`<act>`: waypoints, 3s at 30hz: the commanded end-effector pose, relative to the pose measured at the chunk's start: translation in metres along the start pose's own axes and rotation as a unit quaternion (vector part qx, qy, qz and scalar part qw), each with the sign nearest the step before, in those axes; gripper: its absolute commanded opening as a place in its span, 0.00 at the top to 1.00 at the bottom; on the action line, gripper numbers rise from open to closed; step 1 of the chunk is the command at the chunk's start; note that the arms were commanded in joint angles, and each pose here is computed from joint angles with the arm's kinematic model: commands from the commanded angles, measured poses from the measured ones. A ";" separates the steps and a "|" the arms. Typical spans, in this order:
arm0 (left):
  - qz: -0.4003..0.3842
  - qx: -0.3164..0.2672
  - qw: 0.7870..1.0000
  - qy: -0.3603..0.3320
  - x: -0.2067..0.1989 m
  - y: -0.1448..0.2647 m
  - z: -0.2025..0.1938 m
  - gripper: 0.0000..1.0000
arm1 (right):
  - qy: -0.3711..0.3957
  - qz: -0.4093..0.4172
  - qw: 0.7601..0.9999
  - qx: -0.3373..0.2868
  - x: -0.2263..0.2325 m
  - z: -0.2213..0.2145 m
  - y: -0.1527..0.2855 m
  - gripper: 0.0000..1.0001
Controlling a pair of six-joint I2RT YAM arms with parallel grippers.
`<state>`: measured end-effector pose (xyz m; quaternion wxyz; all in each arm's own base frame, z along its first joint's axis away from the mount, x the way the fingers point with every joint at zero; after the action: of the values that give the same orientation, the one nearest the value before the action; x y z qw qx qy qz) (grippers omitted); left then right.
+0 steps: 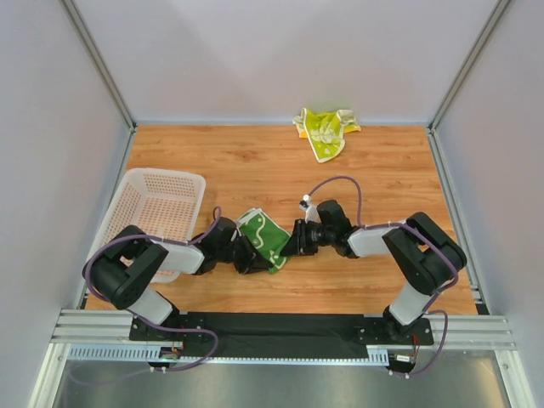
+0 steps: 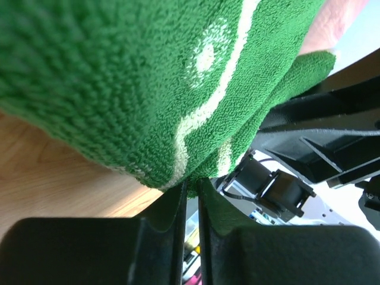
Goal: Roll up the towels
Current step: Roll the towel
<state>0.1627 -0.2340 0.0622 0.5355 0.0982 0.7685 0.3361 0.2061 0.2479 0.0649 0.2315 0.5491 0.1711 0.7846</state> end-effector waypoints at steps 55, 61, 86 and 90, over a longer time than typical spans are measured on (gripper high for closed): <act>0.243 -0.194 0.783 -0.540 -0.070 -0.024 -0.038 0.46 | -0.014 -0.100 0.995 0.015 -0.015 0.016 -0.012 0.79; 0.250 -0.200 0.784 -0.532 -0.056 -0.026 -0.032 0.45 | -0.016 -0.102 0.995 0.018 -0.017 0.015 -0.013 0.79; 0.345 -0.131 0.765 -0.528 0.032 -0.033 -0.019 0.48 | -0.012 -0.094 0.995 0.037 -0.014 0.017 -0.019 0.79; 0.350 -0.117 0.774 -0.514 0.049 -0.035 -0.021 0.53 | -0.013 -0.099 0.994 0.041 -0.016 0.020 -0.019 0.79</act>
<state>0.1626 -0.2811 0.0612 0.7569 0.3512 0.2070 0.5107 0.2343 0.2613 0.0645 0.2722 0.5523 0.2198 0.7567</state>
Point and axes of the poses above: each gripper's point midway between its finger pads, its own y axis back along the fingers, its own x axis along the line the jaws close on, z = x × y, the point moved 6 cm from there along y, back along the fingers, and after that the axes turned 1 degree about y, right-handed, at the moved point
